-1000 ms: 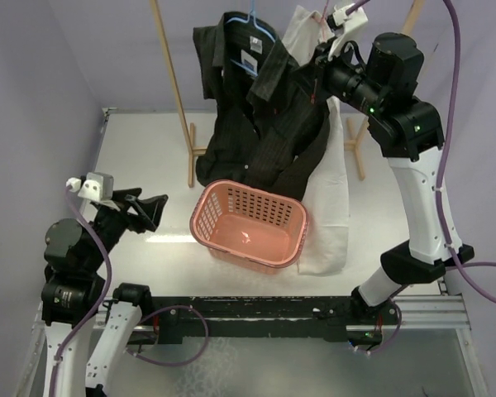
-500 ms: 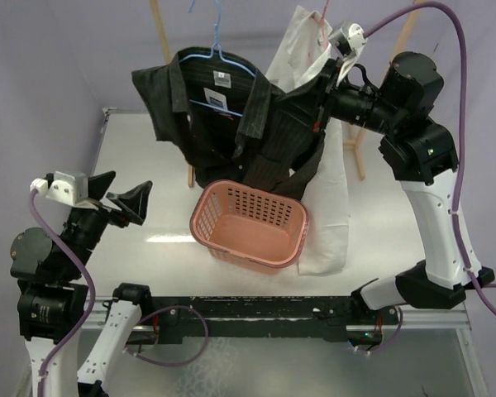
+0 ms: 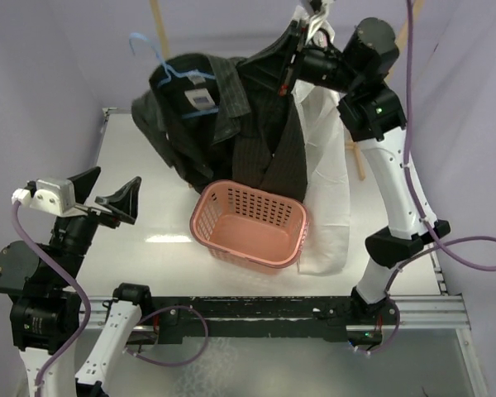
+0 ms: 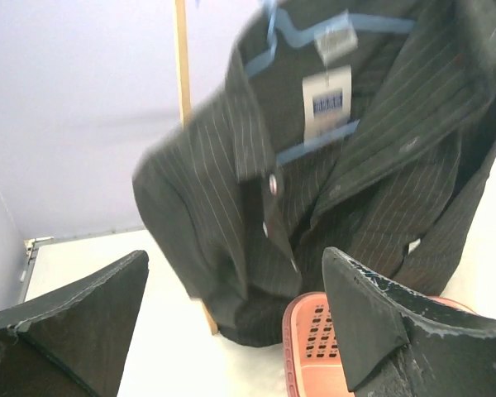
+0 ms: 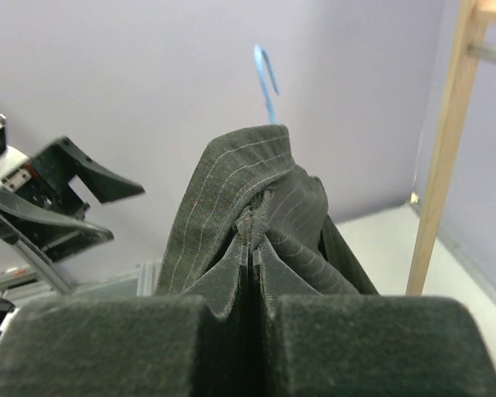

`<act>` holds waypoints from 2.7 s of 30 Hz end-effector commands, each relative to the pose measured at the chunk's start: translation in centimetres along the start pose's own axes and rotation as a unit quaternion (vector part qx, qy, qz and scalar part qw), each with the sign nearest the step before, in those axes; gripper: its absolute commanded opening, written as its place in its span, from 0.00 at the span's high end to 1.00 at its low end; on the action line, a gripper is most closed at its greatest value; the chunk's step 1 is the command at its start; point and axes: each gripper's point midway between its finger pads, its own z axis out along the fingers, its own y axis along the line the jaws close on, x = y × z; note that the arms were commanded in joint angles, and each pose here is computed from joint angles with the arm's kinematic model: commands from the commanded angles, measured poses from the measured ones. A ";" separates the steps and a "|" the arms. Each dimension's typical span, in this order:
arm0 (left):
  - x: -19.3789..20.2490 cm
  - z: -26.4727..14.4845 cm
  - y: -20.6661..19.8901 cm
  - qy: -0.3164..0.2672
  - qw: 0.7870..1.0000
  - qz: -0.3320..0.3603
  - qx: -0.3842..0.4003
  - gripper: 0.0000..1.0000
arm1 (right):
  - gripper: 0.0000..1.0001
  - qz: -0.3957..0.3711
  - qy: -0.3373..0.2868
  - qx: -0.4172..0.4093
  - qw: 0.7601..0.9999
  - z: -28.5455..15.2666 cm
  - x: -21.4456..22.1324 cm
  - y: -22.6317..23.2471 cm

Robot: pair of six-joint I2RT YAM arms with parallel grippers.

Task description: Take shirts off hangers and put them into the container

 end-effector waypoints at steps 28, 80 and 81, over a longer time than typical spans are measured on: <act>8.8 8.8 -0.2 0.036 0.997 -0.042 0.062 0.14 | 1.00 -0.036 0.050 0.057 0.997 -4.8 6.6 1.7; -3.9 16.0 -4.4 -0.051 0.983 -0.023 0.173 1.00 | 0.26 -0.008 0.206 0.142 0.968 -8.6 18.1 -0.8; -3.7 15.9 -4.5 -0.049 0.983 -0.022 0.174 1.00 | 0.26 -0.009 0.212 0.144 0.966 -8.5 18.0 -0.9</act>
